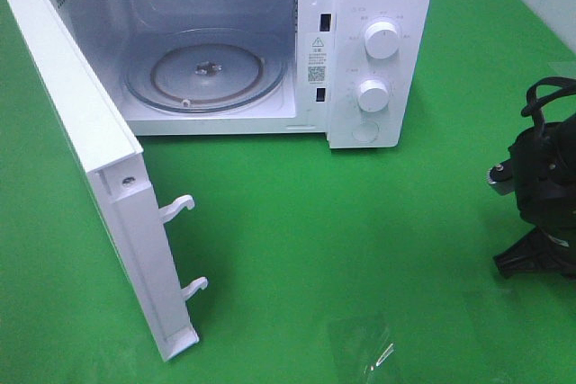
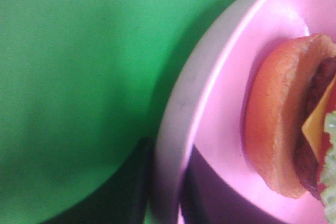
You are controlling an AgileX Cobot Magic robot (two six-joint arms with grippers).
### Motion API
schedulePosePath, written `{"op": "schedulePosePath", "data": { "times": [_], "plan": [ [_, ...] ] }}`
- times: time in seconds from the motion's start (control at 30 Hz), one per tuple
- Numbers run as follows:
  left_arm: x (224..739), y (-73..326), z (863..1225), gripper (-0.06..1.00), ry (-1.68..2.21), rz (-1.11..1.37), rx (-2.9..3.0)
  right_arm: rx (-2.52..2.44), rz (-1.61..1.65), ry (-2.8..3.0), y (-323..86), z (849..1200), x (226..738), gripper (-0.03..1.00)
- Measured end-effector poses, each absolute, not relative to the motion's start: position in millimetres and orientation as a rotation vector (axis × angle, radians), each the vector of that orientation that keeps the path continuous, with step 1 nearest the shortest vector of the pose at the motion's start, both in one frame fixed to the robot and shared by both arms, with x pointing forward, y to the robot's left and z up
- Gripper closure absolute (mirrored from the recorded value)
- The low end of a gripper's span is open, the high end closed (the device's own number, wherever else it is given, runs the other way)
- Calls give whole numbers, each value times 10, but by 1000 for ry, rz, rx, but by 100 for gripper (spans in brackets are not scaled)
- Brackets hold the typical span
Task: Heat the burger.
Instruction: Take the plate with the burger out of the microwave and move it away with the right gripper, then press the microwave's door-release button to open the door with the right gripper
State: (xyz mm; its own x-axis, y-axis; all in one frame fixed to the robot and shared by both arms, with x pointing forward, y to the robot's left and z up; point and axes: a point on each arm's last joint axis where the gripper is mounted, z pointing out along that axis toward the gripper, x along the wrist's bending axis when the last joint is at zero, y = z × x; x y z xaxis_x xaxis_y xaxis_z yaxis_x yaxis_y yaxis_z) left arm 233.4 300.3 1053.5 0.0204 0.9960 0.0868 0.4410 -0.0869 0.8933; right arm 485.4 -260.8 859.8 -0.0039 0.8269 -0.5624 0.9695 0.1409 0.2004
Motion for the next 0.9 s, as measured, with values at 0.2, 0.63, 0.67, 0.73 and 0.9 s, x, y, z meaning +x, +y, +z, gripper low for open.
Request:
{"op": "schedulePosePath", "data": {
  "times": [0.2, 0.63, 0.67, 0.73, 0.9],
  "plan": [
    [2334, 3003, 10535, -4, 1495, 1024, 1611, 1780, -248, 1822, -2588, 8787, 4842, 53],
    [2334, 3003, 10535, -4, 1495, 1024, 1611, 1757, 359, 1865, -2459, 9794, 4642, 38],
    [2334, 3003, 10535, -4, 1495, 1024, 1611, 1700, 430, 1902, -2452, 9939, 4567, 32],
    [2334, 3003, 10535, -4, 1495, 1024, 1611, 1646, 490, 1934, -2453, 10073, 4479, 27],
    [2334, 3003, 10535, -4, 1495, 1024, 1611, 1568, 561, 1984, -2476, 10273, 4294, 21]
  ]
}}
